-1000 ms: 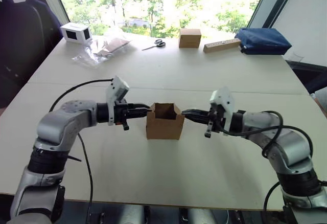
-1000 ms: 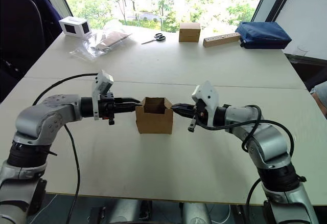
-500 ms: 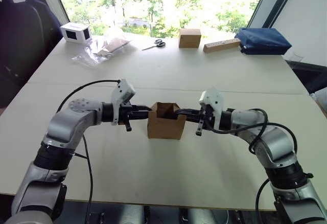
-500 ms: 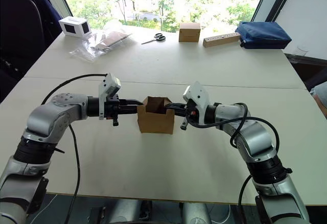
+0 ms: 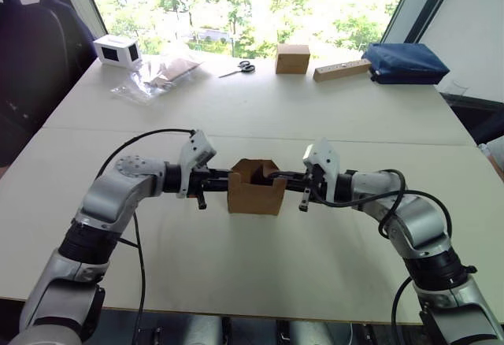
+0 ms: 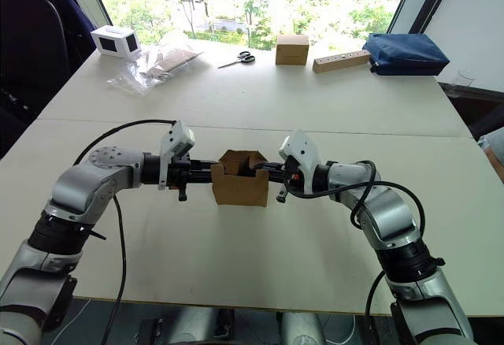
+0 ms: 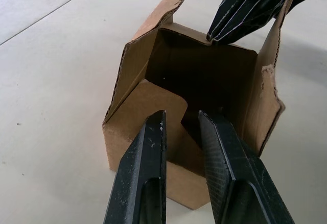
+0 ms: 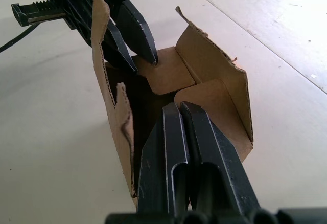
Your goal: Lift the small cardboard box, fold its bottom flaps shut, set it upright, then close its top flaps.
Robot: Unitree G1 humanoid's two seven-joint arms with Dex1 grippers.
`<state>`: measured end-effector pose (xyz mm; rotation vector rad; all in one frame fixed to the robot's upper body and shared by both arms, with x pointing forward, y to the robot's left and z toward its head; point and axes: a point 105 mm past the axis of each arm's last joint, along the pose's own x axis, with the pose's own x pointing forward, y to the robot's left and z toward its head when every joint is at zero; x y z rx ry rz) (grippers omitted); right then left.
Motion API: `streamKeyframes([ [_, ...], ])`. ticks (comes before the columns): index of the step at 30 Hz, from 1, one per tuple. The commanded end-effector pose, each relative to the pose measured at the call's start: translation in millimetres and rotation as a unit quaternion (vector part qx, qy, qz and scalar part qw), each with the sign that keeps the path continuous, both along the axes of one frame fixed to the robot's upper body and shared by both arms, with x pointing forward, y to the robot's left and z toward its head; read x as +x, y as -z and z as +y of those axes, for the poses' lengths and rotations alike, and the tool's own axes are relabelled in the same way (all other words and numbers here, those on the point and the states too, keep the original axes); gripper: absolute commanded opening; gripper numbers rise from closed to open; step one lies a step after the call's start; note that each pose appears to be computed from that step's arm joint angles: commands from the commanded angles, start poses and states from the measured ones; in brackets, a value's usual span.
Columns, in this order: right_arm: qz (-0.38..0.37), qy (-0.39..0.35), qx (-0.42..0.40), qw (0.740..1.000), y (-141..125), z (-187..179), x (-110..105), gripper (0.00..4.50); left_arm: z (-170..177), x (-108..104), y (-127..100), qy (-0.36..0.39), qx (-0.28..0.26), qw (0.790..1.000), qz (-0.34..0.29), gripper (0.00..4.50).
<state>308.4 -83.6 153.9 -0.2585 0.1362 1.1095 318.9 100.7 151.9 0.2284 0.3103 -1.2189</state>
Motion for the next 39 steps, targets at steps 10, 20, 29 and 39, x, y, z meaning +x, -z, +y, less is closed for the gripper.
streamKeyframes([
  [10, -0.042, 0.005, -0.028, 0.999, -7.2, 3.7, 5.1, 0.0, -2.2, 8.2, 5.4, -0.001, 0.022, 1.0, -0.012, 1.01],
  [20, -0.057, -0.015, -0.089, 0.994, -9.9, 7.5, 3.0, 0.0, -4.0, 9.7, 4.6, 0.004, 0.023, 1.0, -0.018, 1.01],
  [29, -0.069, -0.01, -0.079, 0.994, -18.7, 0.4, 3.4, 0.0, 5.4, 15.4, -7.8, -0.013, -0.004, 1.0, -0.028, 1.01],
  [39, -0.128, 0.02, -0.027, 0.991, -74.4, -30.1, -6.7, 0.0, 32.4, 37.0, -73.9, -0.054, -0.113, 0.992, -0.032, 1.01],
])
